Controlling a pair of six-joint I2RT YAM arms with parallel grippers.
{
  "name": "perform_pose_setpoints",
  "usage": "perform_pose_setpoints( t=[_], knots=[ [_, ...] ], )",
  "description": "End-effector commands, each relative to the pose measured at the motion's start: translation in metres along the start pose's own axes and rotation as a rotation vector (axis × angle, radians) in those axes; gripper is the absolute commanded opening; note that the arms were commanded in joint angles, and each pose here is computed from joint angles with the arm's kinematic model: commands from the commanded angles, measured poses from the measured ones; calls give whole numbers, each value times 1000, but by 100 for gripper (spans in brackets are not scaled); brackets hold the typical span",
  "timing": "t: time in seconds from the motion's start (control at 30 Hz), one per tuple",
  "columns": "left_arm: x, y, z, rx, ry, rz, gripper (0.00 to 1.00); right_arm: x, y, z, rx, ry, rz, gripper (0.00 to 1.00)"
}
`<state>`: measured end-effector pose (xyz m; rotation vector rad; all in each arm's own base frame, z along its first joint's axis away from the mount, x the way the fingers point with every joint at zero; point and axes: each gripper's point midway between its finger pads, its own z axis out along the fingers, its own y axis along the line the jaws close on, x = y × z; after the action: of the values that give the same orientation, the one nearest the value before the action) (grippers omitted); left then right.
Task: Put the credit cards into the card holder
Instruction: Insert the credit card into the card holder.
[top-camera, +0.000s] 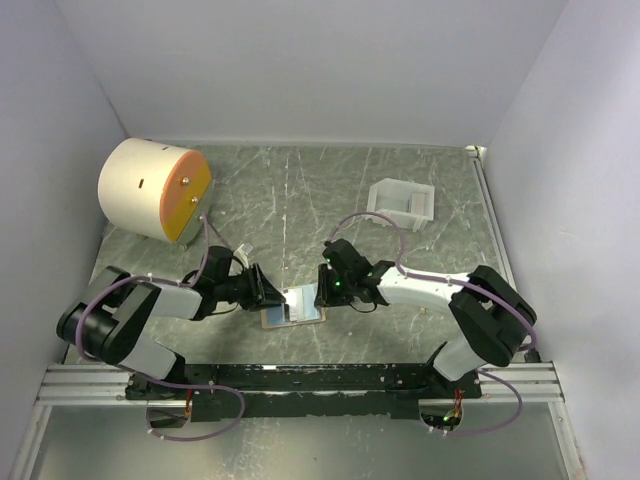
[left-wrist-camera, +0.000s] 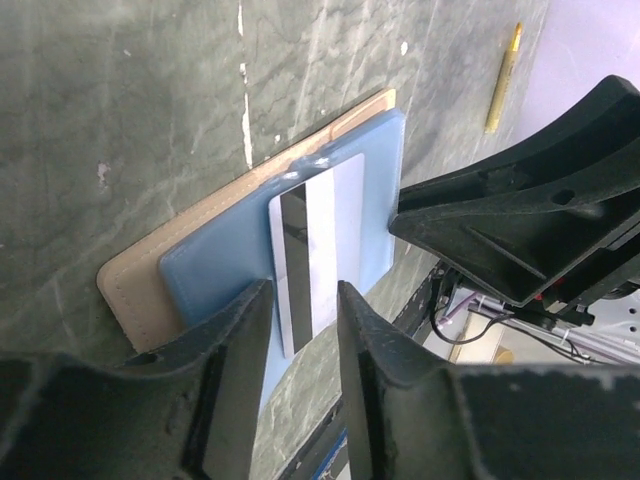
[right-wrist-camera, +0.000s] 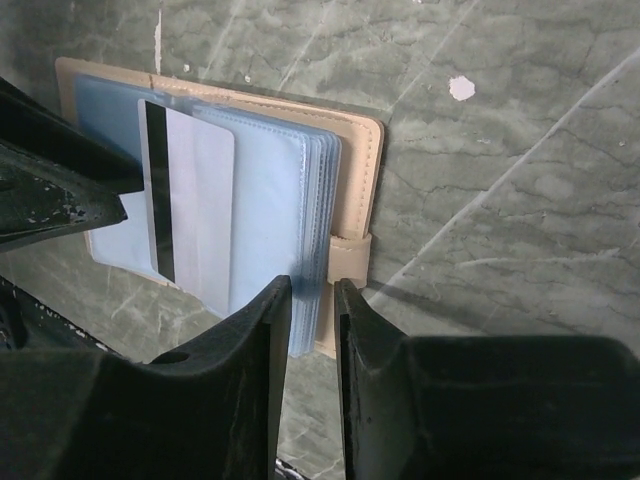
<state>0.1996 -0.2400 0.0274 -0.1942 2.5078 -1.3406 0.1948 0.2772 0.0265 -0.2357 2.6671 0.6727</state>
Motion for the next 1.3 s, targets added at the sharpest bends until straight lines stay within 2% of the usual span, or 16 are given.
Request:
perform_pose_setpoints(
  t=[0.0, 0.67, 0.97, 1.27],
  knots=[
    [3, 3, 6, 4, 10, 2, 41, 5, 1, 5, -16, 9, 9, 24],
    [10, -26, 21, 106, 51, 5, 37, 7, 2, 5, -37, -2, 19, 21],
    [10, -30, 28, 82, 51, 24, 35, 7, 6, 6, -51, 3, 11, 20],
    [0, -16, 20, -73, 21, 71, 47, -7, 8, -10, -27, -29, -19, 22]
  ],
)
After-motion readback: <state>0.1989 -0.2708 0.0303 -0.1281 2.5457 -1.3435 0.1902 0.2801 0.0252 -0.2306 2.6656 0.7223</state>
